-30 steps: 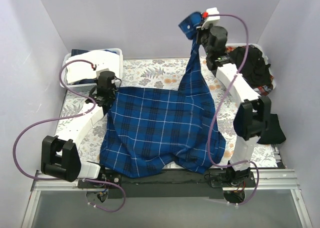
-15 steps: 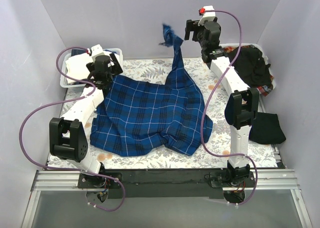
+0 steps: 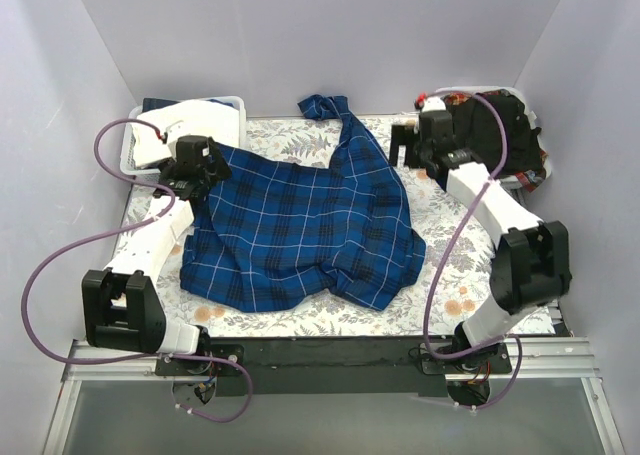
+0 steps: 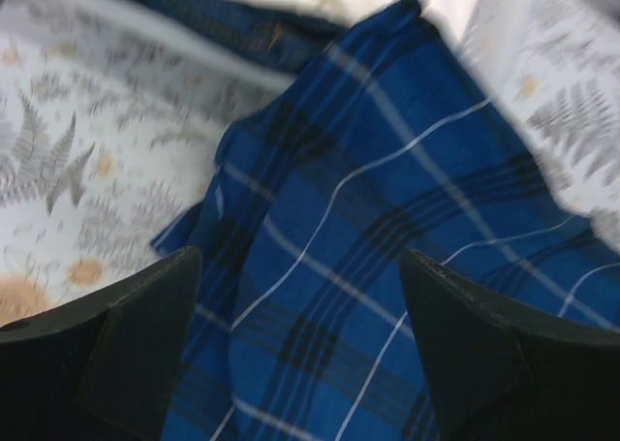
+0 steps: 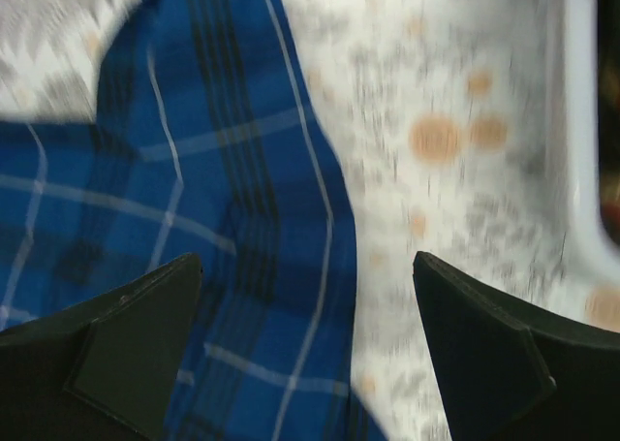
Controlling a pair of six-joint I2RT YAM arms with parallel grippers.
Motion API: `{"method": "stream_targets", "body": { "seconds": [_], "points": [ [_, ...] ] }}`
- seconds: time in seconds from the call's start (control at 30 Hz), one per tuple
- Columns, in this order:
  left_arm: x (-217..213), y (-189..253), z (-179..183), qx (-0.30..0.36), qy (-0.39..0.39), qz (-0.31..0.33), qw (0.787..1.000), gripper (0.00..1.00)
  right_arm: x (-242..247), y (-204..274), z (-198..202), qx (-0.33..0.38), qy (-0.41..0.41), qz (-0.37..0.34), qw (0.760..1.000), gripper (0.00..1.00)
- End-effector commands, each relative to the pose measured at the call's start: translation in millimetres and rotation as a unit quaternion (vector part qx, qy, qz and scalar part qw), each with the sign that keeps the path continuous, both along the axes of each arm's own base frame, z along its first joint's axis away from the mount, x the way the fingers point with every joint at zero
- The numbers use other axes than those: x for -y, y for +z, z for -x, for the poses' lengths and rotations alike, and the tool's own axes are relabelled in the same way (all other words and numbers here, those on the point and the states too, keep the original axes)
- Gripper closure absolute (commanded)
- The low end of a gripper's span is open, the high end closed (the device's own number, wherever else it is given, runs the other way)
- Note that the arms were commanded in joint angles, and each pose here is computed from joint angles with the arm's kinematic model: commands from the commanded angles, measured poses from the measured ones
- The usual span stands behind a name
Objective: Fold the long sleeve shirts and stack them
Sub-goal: Flatten the shirt out
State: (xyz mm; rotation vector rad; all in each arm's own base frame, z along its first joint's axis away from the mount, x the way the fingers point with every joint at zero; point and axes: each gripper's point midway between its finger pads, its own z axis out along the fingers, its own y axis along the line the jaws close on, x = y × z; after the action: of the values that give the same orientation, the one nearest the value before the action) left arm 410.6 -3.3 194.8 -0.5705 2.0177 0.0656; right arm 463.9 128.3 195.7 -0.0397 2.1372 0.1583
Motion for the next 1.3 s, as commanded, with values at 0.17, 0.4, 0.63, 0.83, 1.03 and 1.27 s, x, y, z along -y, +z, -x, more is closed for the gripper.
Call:
{"method": "stream_targets", "body": {
  "seconds": [0.17, 0.4, 0.63, 0.83, 1.03, 1.27],
  "points": [
    [-12.6, -82.5, 72.0, -0.169, 0.055, 0.084, 0.980, 0.23, 24.3, -94.6, 146.4, -0.206, -0.027, -0.023, 0.978, 0.06],
    [-28.9, -108.5, 83.9, -0.204, 0.082, 0.124, 0.968, 0.26, 31.1, -133.4, 198.2, -0.308, -0.034, -0.012, 0.951, 0.12],
    [-25.9, -120.9, 86.4, -0.222, 0.083, 0.135, 0.962, 0.28, 20.6, -161.7, 211.9, -0.371, -0.035, -0.032, 0.928, 0.44],
    [-26.9, -114.1, 86.6, -0.216, 0.077, 0.130, 0.965, 0.28, 18.7, -149.8, 198.3, -0.357, -0.036, -0.030, 0.933, 0.99],
    [-24.5, -104.1, 91.5, -0.208, 0.061, 0.128, 0.968, 0.28, 11.6, -51.3, 127.3, -0.215, -0.031, -0.038, 0.975, 0.99],
    [-25.5, -104.2, 91.2, -0.209, 0.061, 0.125, 0.968, 0.28, -22.1, 43.7, 38.9, -0.085, 0.028, -0.063, 0.994, 0.99]
  ]
}}
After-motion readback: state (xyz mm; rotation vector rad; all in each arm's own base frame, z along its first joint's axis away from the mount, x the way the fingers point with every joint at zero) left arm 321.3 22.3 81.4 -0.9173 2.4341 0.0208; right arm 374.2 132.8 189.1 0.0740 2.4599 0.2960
